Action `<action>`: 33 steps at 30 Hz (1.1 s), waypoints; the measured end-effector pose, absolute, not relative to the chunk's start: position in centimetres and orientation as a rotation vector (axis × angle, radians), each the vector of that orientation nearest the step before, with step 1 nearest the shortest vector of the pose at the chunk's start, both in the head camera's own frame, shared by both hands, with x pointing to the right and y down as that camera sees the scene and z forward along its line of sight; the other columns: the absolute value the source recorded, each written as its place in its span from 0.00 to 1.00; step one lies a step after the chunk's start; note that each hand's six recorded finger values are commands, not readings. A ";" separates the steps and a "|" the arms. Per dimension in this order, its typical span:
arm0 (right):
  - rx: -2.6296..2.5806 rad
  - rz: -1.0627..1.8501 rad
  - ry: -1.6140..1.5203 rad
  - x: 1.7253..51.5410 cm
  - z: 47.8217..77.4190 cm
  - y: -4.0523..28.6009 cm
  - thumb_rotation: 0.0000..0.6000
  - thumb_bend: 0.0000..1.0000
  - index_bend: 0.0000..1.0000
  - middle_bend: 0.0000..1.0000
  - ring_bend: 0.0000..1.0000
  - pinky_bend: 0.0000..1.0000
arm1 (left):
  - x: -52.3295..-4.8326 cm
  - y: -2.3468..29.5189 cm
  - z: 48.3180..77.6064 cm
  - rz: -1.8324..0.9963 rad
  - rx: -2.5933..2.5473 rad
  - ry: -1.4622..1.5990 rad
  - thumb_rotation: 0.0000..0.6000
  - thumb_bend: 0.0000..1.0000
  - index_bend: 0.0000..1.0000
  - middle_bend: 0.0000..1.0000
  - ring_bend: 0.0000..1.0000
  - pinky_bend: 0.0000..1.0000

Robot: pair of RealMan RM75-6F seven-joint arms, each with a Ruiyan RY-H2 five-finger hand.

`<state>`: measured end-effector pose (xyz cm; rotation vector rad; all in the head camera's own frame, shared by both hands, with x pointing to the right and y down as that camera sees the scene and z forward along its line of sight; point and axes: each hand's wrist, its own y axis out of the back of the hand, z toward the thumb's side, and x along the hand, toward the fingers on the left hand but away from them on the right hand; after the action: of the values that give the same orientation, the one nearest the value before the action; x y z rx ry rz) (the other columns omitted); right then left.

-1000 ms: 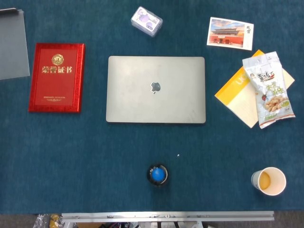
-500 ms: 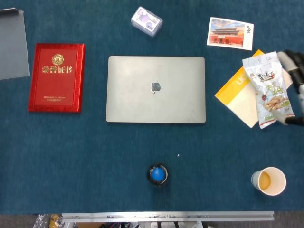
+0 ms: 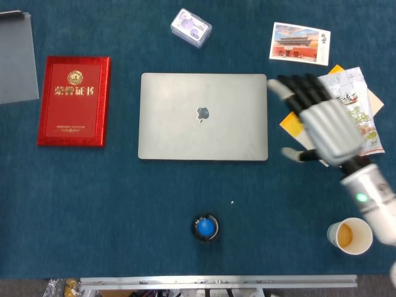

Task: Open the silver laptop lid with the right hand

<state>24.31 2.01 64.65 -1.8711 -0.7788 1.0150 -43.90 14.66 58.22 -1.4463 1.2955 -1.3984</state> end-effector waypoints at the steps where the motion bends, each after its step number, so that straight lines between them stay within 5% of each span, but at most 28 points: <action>1: -1.880 1.014 -0.757 23.4 65.3 2.0 1.00 0.07 0.00 0.07 0.00 0.02 | -43.9 14.7 58.2 -1.398 -1.447 1.293 1.00 0.42 0.15 0.03 0.00 0.00; 33: -1.902 1.011 -0.524 8.7 74.9 3.7 1.00 0.00 0.00 0.07 0.00 0.02 | -45.6 15.7 58.9 -1.408 -1.473 1.306 1.00 0.42 0.15 0.03 0.00 0.00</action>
<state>8.67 3.67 74.93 -1.9017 -0.5241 1.0115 -45.65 15.67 58.91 -1.4728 1.3060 -1.4079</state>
